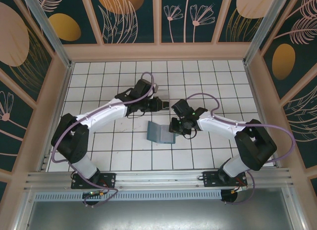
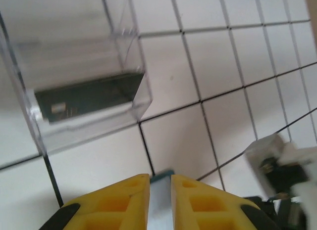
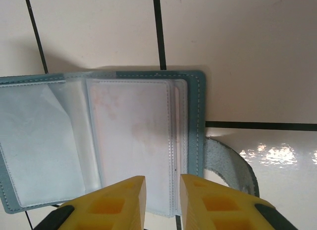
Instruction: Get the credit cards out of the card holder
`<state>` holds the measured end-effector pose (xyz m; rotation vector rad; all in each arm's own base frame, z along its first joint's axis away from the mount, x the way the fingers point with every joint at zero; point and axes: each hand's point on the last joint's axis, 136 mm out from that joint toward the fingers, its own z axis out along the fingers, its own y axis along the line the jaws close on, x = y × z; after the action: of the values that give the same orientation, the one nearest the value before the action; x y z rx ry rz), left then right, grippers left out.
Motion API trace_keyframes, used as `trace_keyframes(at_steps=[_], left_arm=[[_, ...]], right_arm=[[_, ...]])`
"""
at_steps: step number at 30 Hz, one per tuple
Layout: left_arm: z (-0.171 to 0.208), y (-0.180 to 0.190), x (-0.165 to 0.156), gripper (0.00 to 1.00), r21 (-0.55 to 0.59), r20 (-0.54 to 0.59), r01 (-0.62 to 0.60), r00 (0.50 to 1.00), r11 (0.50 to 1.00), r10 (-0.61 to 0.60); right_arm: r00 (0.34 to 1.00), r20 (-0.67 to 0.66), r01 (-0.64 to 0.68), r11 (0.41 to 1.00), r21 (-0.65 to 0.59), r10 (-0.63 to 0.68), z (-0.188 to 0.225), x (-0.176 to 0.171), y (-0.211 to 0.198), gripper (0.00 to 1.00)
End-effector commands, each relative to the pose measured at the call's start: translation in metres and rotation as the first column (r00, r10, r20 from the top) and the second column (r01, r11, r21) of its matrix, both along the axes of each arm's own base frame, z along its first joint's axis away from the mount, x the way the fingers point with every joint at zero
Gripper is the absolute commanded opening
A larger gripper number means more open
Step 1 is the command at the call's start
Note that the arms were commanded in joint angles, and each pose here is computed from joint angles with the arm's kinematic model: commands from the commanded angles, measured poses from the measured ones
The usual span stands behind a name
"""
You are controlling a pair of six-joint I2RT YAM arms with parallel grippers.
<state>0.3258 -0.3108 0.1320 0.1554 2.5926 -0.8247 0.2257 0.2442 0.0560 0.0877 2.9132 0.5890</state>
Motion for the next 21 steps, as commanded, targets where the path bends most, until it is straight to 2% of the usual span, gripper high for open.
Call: trace_keyframes(at_steps=[1,8,9,13,18,21], left_arm=[[-0.003,0.000,-0.013,0.20,-0.028,-0.071,-0.040,0.997,0.999,0.038],[-0.027,-0.025,-0.053,0.24,0.091,-0.132,0.017,0.991,0.996,-0.004],[-0.040,-0.027,-0.057,0.25,0.127,-0.154,0.020,0.988,0.992,-0.001],[-0.052,-0.033,-0.064,0.28,0.206,-0.158,0.016,0.987,0.978,0.017],[-0.066,-0.027,-0.068,0.31,0.342,-0.156,0.001,0.986,0.940,0.056],[-0.077,-0.018,-0.070,0.31,0.436,-0.151,-0.018,0.984,0.900,0.093]], right_arm=[[1.000,0.010,-0.011,1.000,0.008,0.011,0.004,0.004,0.007,0.26],[0.996,0.036,0.083,0.996,-0.035,-0.082,0.008,0.014,-0.026,0.26],[0.995,0.044,0.094,0.995,-0.036,-0.093,0.010,0.015,-0.031,0.26],[0.989,0.075,0.132,0.991,-0.037,-0.129,0.018,0.018,-0.051,0.26],[0.980,0.117,0.163,0.986,-0.023,-0.159,0.030,0.022,-0.074,0.26],[0.974,0.127,0.192,0.981,-0.007,-0.189,0.032,0.026,-0.091,0.26]])
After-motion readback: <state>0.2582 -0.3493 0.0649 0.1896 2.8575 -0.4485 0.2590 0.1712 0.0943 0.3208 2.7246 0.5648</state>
